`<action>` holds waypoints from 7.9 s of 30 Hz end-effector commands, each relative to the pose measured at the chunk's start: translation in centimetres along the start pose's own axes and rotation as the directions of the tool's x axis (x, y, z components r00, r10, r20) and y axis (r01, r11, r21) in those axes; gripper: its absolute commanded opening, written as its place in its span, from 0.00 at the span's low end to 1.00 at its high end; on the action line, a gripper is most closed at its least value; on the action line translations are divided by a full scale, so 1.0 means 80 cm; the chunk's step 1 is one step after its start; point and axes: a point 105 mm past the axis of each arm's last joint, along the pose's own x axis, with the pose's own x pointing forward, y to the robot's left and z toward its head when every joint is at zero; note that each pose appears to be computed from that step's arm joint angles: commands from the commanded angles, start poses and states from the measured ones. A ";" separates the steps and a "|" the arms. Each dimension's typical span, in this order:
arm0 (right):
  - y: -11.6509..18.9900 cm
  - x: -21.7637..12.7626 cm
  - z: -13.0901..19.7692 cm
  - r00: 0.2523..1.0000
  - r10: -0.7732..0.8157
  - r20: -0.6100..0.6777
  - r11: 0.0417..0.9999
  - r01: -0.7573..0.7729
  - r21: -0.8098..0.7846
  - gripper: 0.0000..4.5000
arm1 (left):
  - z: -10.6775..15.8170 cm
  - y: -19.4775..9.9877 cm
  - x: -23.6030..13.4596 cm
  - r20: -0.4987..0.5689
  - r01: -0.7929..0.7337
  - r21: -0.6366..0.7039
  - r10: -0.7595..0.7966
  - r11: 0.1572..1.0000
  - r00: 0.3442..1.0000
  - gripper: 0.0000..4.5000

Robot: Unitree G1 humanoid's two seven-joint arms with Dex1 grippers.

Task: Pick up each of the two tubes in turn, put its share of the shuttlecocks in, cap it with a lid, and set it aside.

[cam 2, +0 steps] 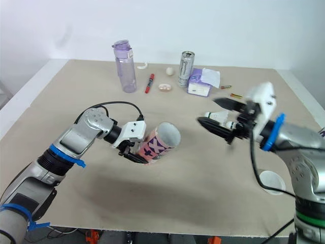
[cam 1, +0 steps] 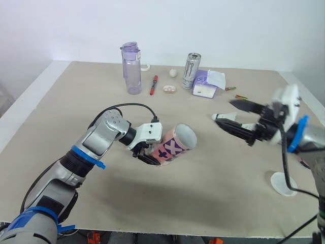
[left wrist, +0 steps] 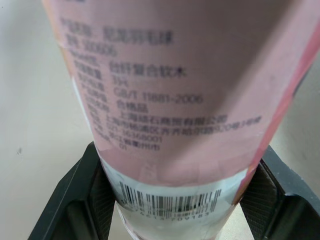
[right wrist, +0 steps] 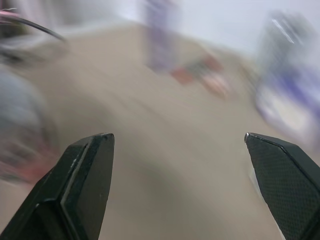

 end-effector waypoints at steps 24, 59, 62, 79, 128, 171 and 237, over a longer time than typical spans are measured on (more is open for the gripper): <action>-0.106 0.003 -0.074 0.965 -0.210 -0.160 0.977 0.214 0.007 0.99 | 0.000 -0.009 -0.005 -0.034 -0.017 0.026 0.017 1.000 0.999 0.65; -0.104 0.026 -0.039 0.983 -0.161 -0.084 0.986 0.156 -0.063 0.02 | -0.005 -0.011 -0.002 -0.034 -0.042 0.009 0.042 0.999 0.999 0.65; -0.084 0.017 0.001 0.990 -0.139 -0.028 0.969 0.130 -0.212 0.02 | -0.005 -0.009 -0.001 -0.032 -0.035 0.015 0.036 0.999 0.999 0.65; 0.138 0.020 0.122 0.849 0.460 -0.261 0.509 -0.493 -0.706 0.02 | -0.001 -0.001 0.004 -0.011 -0.014 0.020 0.014 1.000 1.000 0.65; -0.070 0.052 -0.033 0.992 -0.099 -0.079 0.993 0.103 0.053 0.98 | 0.006 -0.006 0.002 -0.017 -0.044 -0.007 0.044 0.999 0.999 0.65; -0.079 0.130 -0.053 0.994 -0.074 -0.077 0.991 0.082 0.102 0.02 | -0.006 -0.010 -0.003 -0.033 -0.082 -0.045 0.080 0.996 0.996 0.65; 0.178 0.116 0.055 0.547 0.546 -0.635 0.169 -0.814 -0.556 0.05 | 0.012 0.001 0.011 0.002 -0.054 -0.005 0.054 0.999 0.999 0.65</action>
